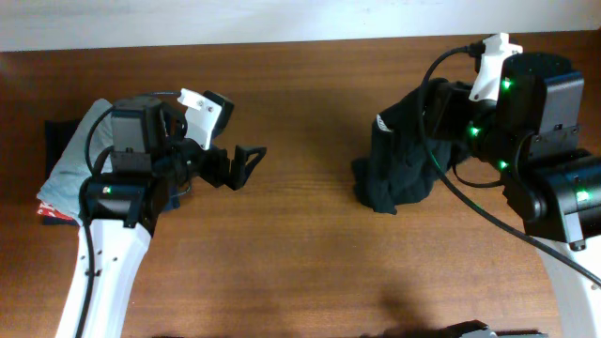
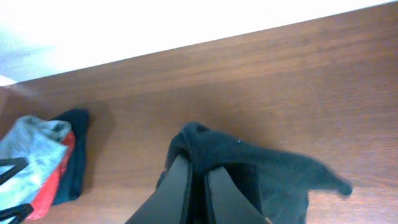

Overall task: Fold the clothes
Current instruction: 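Move the left gripper to the garment and grasp a second edge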

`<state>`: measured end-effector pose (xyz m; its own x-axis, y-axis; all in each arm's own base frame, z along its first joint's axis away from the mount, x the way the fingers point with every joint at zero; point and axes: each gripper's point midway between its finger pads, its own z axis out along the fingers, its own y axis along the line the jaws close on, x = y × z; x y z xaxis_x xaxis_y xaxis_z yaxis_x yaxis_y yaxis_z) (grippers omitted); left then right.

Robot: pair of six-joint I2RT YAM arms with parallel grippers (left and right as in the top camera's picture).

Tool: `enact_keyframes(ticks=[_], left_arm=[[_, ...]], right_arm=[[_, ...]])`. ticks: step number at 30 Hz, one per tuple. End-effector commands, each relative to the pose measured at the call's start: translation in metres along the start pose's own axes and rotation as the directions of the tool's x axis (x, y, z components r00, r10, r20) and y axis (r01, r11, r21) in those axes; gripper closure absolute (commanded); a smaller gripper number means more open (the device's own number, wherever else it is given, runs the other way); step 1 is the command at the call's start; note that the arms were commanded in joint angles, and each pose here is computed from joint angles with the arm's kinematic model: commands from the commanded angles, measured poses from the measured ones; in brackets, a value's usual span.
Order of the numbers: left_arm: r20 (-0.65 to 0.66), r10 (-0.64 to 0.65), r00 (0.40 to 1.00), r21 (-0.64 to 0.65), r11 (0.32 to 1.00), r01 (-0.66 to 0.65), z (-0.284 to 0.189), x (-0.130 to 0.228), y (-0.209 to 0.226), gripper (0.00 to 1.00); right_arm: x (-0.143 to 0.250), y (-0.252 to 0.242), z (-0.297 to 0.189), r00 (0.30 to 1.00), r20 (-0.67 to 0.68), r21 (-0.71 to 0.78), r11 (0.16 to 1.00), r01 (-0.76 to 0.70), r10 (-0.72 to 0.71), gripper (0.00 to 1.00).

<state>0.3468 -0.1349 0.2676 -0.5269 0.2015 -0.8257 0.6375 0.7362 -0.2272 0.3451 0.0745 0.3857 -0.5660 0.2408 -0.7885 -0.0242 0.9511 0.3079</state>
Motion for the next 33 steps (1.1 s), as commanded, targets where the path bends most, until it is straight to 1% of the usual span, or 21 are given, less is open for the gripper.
enact_keyframes(ticks=[1, 4, 7, 9, 10, 11, 13, 15, 19, 22, 24, 30, 33], left_arm=[[0.069, 0.051, 0.996, 0.108, 0.992, -0.058, -0.01, -0.018, -0.025, 0.01], [0.085, 0.063, 0.994, 0.125, 0.989, -0.073, -0.01, -0.022, -0.029, 0.0], [0.104, 0.097, 0.99, 0.172, 0.978, -0.114, -0.006, -0.027, -0.046, 0.01], [0.11, 0.169, 0.979, 0.2, 0.962, -0.189, 0.0, -0.026, -0.062, 0.01], [0.105, 0.201, 0.974, 0.191, 0.957, -0.218, 0.003, -0.025, -0.066, 0.01], [0.09, 0.231, 0.969, 0.163, 0.956, -0.243, 0.009, -0.023, -0.068, 0.01], [0.04, 0.269, 0.962, 0.056, 0.961, -0.271, 0.019, -0.02, -0.063, 0.01], [-0.004, 0.329, 0.944, -0.021, 0.944, -0.329, 0.028, -0.016, -0.065, 0.01], [-0.028, 0.44, 0.898, -0.019, 0.898, -0.44, 0.043, -0.011, -0.09, 0.01], [-0.072, 0.467, 0.881, -0.123, 0.873, -0.472, 0.052, -0.013, -0.083, 0.04], [-0.085, 0.474, 0.876, -0.181, 0.858, -0.481, 0.059, -0.017, -0.076, 0.04], [-0.063, 0.487, 0.871, -0.184, 0.852, -0.49, 0.085, -0.021, -0.077, 0.05], [-0.053, 0.489, 0.871, -0.189, 0.851, -0.489, 0.09, -0.023, -0.076, 0.11]], right_arm=[[0.005, 0.025, 0.002, 0.999, -0.043, -0.116, 0.993, -0.018, 0.013, 0.96], [0.016, 0.037, 0.015, 0.996, -0.089, -0.134, 0.991, -0.002, -0.01, 0.96], [0.026, 0.049, 0.027, 0.992, -0.128, -0.15, 0.989, -0.005, -0.015, 0.96], [0.03, 0.057, 0.035, 0.989, -0.146, -0.161, 0.987, -0.021, -0.002, 0.96], [0.031, 0.062, 0.038, 0.989, -0.148, -0.171, 0.985, -0.019, -0.007, 0.96], [0.032, 0.065, 0.04, 0.989, -0.148, -0.178, 0.984, -0.015, -0.012, 0.96], [0.032, 0.073, 0.04, 0.99, -0.142, -0.197, 0.98, -0.009, -0.019, 0.96], [0.031, 0.078, 0.039, 0.991, -0.134, -0.211, 0.977, -0.008, -0.021, 0.96], [0.03, 0.083, 0.038, 0.991, -0.13, -0.223, 0.975, -0.018, -0.012, 0.96], [0.033, 0.089, 0.036, 0.99, -0.143, -0.248, 0.968, -0.023, -0.013, 0.96], [0.036, 0.094, 0.034, 0.989, -0.148, -0.261, 0.965, -0.02, -0.02, 0.97], [0.045, 0.111, 0.03, 0.986, -0.159, -0.299, 0.954, 0.002, -0.051, 0.96], [0.047, 0.113, 0.029, 0.985, -0.164, -0.303, 0.953, 0.004, -0.057, 0.96]])
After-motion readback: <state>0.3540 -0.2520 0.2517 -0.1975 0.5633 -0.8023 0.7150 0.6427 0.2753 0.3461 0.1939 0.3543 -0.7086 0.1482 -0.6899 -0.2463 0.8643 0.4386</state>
